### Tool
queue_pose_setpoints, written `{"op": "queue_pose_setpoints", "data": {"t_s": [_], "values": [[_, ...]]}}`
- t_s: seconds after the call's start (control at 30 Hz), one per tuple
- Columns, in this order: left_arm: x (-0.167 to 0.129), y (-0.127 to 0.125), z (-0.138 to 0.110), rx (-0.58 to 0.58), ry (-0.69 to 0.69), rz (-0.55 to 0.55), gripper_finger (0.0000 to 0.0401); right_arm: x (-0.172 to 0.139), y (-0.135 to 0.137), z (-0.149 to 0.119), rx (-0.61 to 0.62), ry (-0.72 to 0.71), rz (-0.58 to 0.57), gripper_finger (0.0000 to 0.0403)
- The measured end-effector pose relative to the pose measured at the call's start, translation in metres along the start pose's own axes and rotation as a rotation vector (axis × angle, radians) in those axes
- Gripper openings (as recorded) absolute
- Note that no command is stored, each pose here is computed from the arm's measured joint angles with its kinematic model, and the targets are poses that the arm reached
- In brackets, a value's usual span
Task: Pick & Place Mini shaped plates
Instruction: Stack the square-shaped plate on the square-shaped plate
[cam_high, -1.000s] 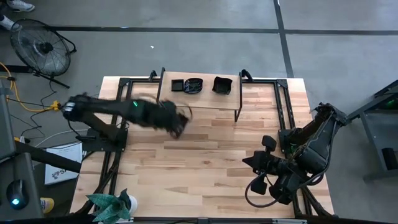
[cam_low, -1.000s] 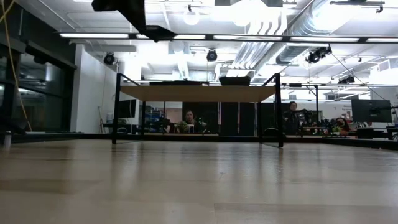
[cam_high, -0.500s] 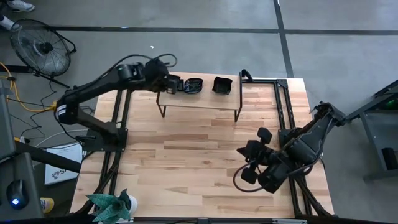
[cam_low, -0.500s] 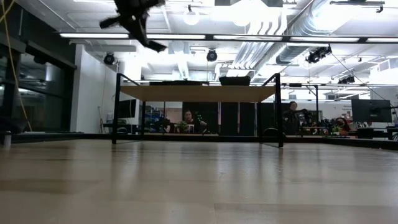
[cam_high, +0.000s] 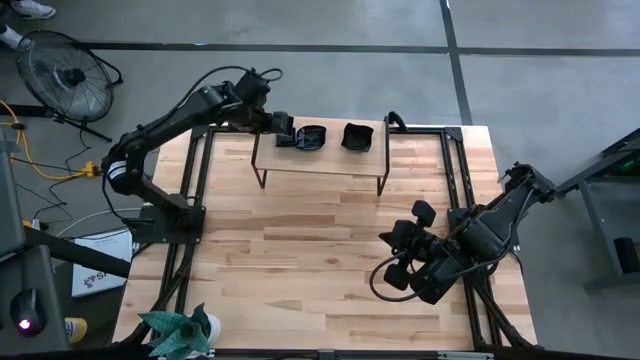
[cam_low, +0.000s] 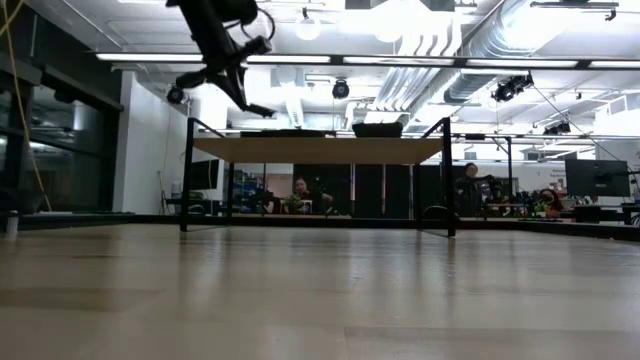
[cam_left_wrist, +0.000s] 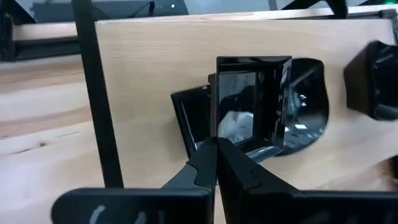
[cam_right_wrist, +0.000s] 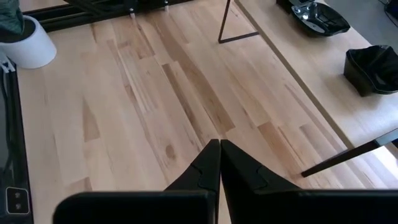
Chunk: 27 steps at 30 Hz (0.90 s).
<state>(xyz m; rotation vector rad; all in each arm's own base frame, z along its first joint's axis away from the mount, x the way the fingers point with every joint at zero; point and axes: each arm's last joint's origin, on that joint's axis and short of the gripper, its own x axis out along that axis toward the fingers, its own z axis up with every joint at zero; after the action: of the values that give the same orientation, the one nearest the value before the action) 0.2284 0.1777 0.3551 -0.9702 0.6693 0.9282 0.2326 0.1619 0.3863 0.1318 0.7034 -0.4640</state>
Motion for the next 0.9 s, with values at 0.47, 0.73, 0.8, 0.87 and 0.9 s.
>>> {"op": "queue_pose_setpoints", "data": {"t_s": [0.47, 0.73, 0.8, 0.87, 0.9], "values": [[0.023, 0.006, 0.007, -0.076, 0.102, -0.007, 0.0000, 0.000, -0.001, 0.000, -0.006, 0.001, -0.006, 0.0006], [0.023, 0.007, 0.006, -0.125, 0.114, 0.008, 0.0000, 0.000, -0.001, 0.000, -0.006, 0.001, -0.006, 0.0001], [0.023, 0.007, 0.006, -0.135, 0.112, 0.008, 0.0000, 0.000, -0.001, 0.000, -0.006, 0.001, -0.006, 0.0002], [0.023, 0.007, 0.006, -0.145, 0.112, 0.008, 0.0000, 0.000, -0.001, 0.000, -0.006, 0.001, -0.006, 0.0004], [0.023, 0.007, 0.006, -0.147, 0.113, 0.009, 0.0000, 0.000, -0.001, 0.000, -0.006, 0.001, -0.006, 0.0006]]}}
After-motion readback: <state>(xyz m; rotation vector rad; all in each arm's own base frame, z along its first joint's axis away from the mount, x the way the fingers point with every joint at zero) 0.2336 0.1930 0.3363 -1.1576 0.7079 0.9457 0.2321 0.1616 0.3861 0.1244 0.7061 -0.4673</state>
